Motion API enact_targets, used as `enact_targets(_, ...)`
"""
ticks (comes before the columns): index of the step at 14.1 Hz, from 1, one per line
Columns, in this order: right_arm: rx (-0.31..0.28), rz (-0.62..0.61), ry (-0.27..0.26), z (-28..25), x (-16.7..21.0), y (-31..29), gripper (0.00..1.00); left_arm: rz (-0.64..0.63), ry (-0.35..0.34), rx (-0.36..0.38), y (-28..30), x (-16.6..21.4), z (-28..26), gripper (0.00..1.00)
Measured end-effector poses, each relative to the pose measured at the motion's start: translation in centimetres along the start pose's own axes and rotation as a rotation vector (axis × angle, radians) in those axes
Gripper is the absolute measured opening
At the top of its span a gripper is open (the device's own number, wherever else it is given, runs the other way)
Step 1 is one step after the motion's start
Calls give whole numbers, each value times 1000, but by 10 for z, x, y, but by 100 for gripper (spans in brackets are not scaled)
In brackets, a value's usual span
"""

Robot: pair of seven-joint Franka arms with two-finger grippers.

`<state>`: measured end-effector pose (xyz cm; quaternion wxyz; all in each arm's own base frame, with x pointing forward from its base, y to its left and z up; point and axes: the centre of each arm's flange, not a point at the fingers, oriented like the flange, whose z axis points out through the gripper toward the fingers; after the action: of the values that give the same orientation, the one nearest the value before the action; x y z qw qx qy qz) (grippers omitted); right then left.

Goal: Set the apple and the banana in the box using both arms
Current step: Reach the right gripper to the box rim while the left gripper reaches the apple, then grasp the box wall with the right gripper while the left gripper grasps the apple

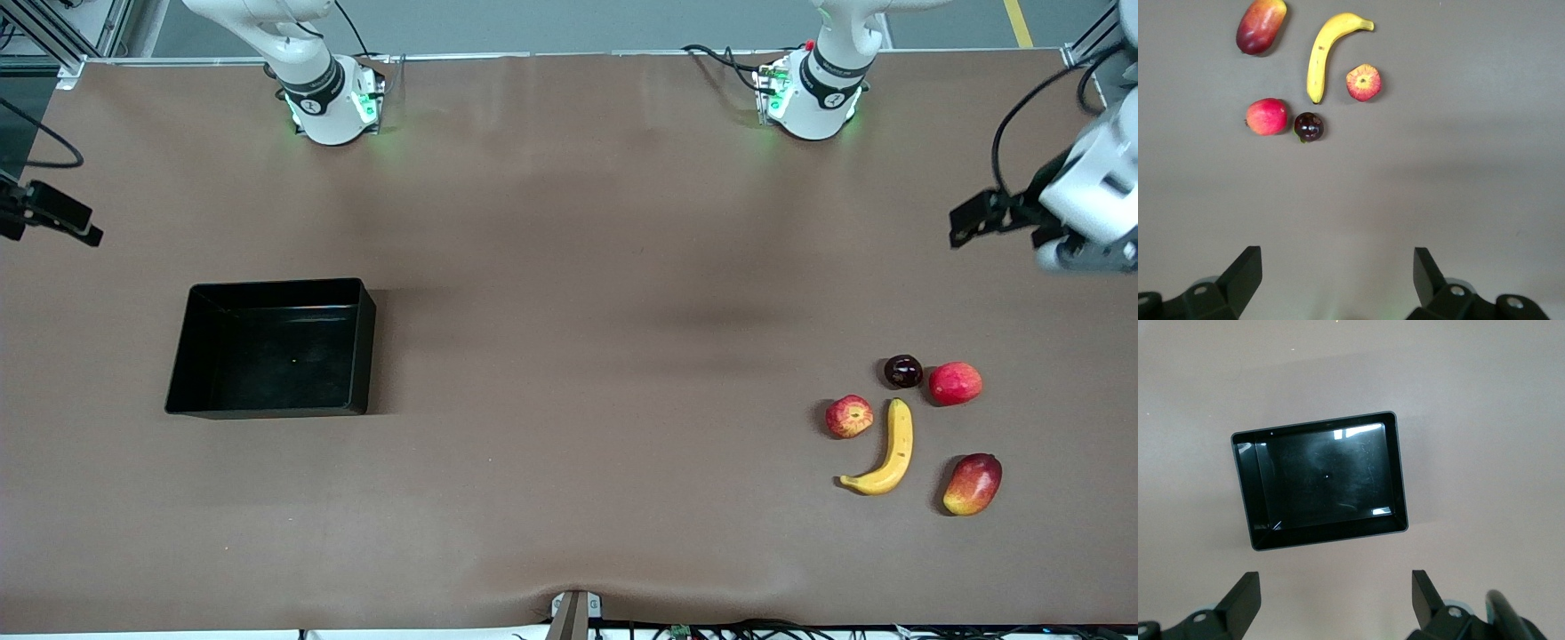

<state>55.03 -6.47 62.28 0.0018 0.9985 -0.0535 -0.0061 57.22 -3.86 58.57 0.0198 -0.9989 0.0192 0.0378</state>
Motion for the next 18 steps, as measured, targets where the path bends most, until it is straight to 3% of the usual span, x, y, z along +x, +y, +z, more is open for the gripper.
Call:
enact_targets(3, -3, 28, -1, 23, 18, 19, 100, -5, -15, -7, 1, 32, 48, 100)
enact_targets(7, -8, 28, -73, 85, 50, 19, 100, -100, -2, -19, 4, 70, 127, 100)
enact_targets(10, -9, 18, -98, 124, 67, 30, 100, -189, 31, -32, 8, 89, 183, 100)
enact_targets(14, 9, -12, -129, 192, 83, 70, 100, -215, 110, -55, 12, 101, 249, 100)
enact_targets(18, 62, -95, -104, 276, 81, 93, 100, -261, 152, -75, 16, 106, 305, 100)
